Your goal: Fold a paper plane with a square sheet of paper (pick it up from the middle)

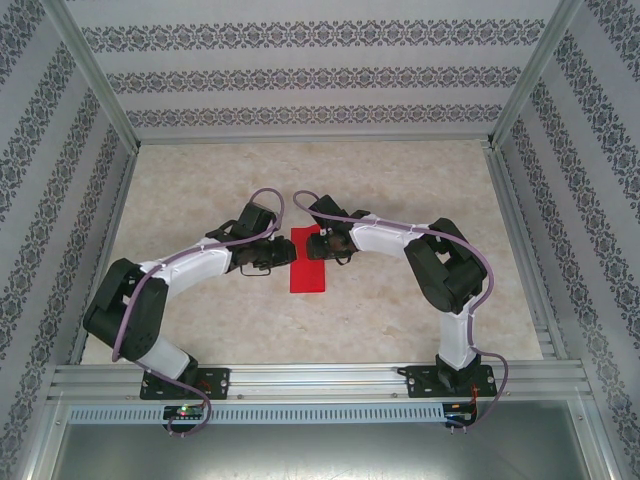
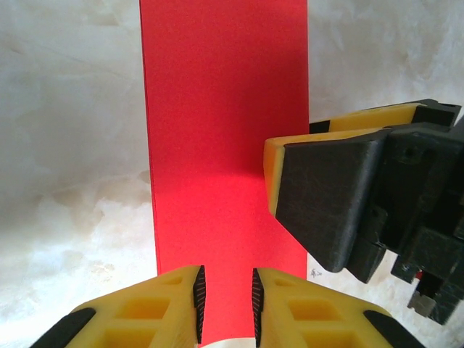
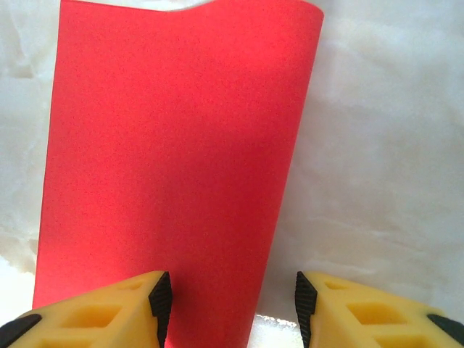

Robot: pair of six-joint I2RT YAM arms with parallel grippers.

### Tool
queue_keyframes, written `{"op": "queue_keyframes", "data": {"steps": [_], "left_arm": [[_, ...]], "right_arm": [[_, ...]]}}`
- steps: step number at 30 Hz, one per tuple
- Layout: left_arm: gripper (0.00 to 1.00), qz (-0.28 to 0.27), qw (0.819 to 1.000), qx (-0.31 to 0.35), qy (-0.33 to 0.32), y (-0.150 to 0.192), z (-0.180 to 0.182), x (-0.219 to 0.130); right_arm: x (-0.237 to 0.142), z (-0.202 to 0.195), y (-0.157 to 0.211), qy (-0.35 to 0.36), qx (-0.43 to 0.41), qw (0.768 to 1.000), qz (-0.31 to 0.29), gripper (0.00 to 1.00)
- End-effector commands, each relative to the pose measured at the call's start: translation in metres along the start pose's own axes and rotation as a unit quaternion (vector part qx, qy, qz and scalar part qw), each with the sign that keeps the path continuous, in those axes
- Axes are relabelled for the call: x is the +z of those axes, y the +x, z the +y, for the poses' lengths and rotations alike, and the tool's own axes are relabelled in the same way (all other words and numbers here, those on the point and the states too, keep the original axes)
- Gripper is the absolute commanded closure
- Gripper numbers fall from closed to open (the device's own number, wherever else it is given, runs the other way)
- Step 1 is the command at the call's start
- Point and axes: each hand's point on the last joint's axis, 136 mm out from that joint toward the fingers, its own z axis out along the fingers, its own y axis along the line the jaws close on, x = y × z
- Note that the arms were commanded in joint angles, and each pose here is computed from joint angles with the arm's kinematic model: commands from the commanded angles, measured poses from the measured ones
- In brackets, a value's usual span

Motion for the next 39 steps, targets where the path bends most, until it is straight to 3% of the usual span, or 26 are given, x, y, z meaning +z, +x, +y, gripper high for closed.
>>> {"op": "queue_keyframes", "data": {"steps": [1, 20, 29, 39], "left_arm": [[0.73, -0.004, 1.0, -0.012, 0.018, -0.005, -0.002, 0.006], [0.73, 0.02, 0.999, -0.032, 0.026, 0.0, 0.005, 0.036], [0.82, 0.027, 0.998, -0.041, 0.04, -0.003, 0.002, 0.05], [0.91, 0.043, 0.998, -0.045, 0.012, 0.009, 0.022, 0.064]], "right_arm": [[0.012, 0.0, 0.008, -0.002, 0.007, 1.0, 0.018, 0.49], [0.014, -0.004, 0.009, -0.002, 0.017, 1.0, 0.02, 0.49], [0.015, -0.004, 0.011, -0.003, 0.017, 1.0, 0.023, 0.49], [0.015, -0.004, 0.012, -0.004, 0.017, 1.0, 0.022, 0.49]]}}
